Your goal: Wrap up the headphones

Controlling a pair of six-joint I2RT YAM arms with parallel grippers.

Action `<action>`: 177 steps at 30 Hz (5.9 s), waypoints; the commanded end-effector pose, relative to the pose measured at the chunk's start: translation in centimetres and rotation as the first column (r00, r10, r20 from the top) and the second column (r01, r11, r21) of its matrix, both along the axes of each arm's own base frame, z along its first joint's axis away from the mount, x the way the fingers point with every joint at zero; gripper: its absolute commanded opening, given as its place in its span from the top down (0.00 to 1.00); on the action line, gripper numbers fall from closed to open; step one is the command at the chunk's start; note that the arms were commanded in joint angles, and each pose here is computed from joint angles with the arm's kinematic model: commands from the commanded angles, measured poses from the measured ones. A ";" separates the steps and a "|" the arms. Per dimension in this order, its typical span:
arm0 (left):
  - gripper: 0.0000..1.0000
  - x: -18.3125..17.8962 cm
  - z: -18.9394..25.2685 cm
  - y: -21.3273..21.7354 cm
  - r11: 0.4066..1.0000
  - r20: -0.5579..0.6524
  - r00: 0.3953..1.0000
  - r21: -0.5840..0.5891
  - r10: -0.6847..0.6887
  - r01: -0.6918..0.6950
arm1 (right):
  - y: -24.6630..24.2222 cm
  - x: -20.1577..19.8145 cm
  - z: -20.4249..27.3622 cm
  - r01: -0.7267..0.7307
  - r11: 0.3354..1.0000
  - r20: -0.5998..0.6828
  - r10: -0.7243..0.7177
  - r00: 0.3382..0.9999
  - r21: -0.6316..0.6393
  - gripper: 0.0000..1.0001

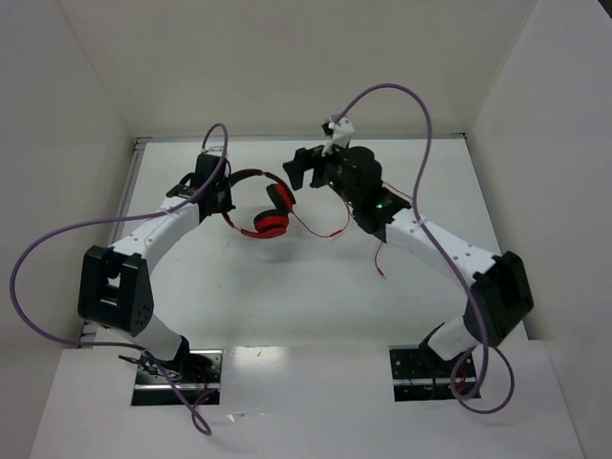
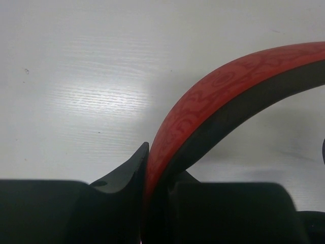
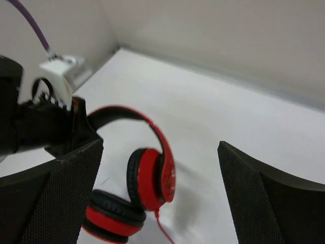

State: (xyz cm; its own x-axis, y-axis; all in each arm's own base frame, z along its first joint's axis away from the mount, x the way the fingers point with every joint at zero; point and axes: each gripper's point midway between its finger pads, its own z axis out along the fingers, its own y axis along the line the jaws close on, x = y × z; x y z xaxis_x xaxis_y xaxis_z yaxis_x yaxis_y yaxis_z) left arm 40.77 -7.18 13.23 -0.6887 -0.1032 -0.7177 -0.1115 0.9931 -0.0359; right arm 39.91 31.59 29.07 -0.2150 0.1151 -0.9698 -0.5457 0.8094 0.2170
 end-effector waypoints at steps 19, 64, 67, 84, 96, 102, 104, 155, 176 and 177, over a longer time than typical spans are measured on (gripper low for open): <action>1.00 4.1 13.9 -12.3 0.781 0.162 0.944 -0.530 -0.288 0.329 | -9.1 -6.5 0.5 0.047 0.994 0.350 -0.009 0.937 -0.103 0.00; 1.00 -5.8 23.0 -14.7 0.265 0.278 0.852 -0.868 -0.444 0.421 | -3.5 0.8 -0.9 -0.077 0.970 0.318 0.001 0.948 0.229 0.54; 1.00 -6.2 23.6 -14.8 0.250 0.283 0.850 -0.872 -0.445 0.421 | -3.9 1.7 -1.9 -0.026 0.964 0.283 -0.051 0.958 0.264 0.71; 1.00 -12.8 21.8 -14.3 0.216 0.356 0.740 -0.805 -0.570 0.553 | -0.1 7.6 -4.9 -0.027 0.984 0.247 -0.018 0.969 0.174 0.99; 1.00 -15.7 14.1 -12.2 0.420 0.218 0.789 -0.749 -0.574 0.513 | 4.8 12.6 -2.5 -0.132 0.988 0.318 0.101 0.943 0.077 0.99; 1.00 -15.3 8.4 -9.9 0.612 0.031 0.838 -0.669 -0.544 0.422 | 7.0 12.0 -1.3 -0.213 0.977 0.346 0.198 0.917 0.006 0.99; 1.00 -14.5 7.9 -9.4 0.642 0.022 0.831 -0.623 -0.556 0.447 | 7.3 11.9 -0.6 -0.232 0.972 0.368 0.225 0.902 -0.024 0.99; 1.00 0.2 10.4 10.0 0.671 0.497 0.501 -0.251 0.708 -0.698 | 10.1 -10.5 4.6 -0.490 0.868 0.041 0.494 0.869 -0.077 0.99; 1.00 2.6 23.7 1.7 0.599 0.384 0.589 -0.770 0.711 -0.221 | 14.1 -11.5 -3.5 -0.420 0.874 -0.039 0.441 0.896 0.244 0.93; 1.00 2.6 24.4 1.5 0.605 0.393 0.596 -0.769 0.700 -0.204 | 13.8 -11.2 -4.2 -0.396 0.887 -0.051 0.419 0.907 0.238 0.93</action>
